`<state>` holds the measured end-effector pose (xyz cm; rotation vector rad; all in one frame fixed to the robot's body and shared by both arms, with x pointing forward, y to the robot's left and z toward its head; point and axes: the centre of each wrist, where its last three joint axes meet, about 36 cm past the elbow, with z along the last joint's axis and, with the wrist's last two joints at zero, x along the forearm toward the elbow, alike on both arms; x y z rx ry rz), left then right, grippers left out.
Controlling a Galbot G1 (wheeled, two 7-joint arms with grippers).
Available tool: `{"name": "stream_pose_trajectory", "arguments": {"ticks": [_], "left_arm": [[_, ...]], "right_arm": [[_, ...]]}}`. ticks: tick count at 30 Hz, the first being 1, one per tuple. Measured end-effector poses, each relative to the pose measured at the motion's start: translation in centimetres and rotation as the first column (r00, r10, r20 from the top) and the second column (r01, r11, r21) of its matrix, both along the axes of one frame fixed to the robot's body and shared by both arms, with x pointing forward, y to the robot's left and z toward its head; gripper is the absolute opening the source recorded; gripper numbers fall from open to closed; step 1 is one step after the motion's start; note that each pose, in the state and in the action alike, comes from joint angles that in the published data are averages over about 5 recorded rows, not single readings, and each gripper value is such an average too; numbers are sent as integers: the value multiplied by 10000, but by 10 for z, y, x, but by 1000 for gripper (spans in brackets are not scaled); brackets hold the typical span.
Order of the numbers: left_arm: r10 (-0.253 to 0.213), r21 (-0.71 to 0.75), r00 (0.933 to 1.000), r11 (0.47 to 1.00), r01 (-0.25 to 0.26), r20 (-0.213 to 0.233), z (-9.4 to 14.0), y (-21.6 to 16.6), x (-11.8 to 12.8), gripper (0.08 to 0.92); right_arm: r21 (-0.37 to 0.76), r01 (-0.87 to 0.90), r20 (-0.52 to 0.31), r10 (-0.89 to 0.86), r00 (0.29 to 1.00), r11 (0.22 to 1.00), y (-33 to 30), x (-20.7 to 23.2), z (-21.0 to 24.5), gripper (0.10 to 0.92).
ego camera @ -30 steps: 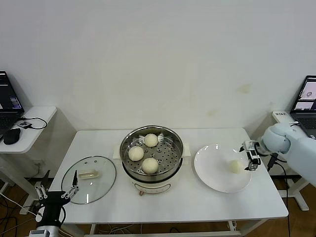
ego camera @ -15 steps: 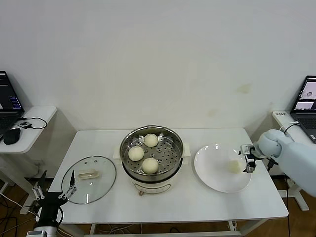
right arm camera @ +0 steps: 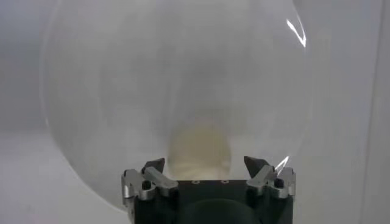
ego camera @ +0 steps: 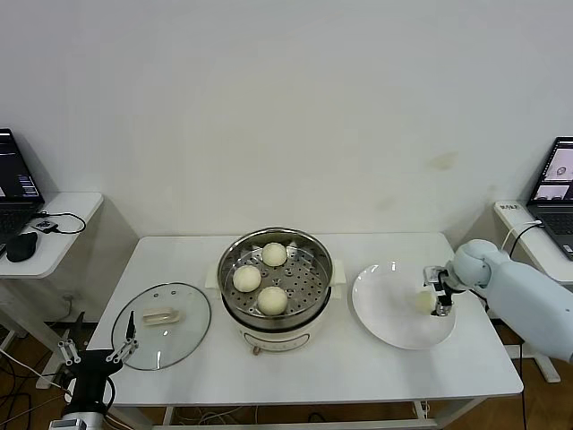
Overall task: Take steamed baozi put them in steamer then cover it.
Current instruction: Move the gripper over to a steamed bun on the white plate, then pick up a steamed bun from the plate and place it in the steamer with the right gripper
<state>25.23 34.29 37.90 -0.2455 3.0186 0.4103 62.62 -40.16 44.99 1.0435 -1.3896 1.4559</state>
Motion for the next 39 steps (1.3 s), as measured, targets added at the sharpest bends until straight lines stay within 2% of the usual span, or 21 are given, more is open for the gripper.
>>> {"name": "stream_pose_trajectory", "arguments": {"ticks": [8,22,30,39], "left_arm": [[-2,8,10000,10000,2,-6,0,0,-1,823],[-96,48,9999,9999,95,46,1,1,2,823],[-195,12,9997,9998,195,150,5,-4,6,823],[-242,24,9996,9997,242,140,4,-4,9,823]], "right_arm": [[-48,37,-101,-38,9999,10000,0,-1,-2,638],[119,75,-25,-75,10000,9999,-2,-1,30,611],[299,-188,515,172,9985,9994,14,6,86,611],[822,-1038,1409,915,9858,9912,72,18,173,611]]}}
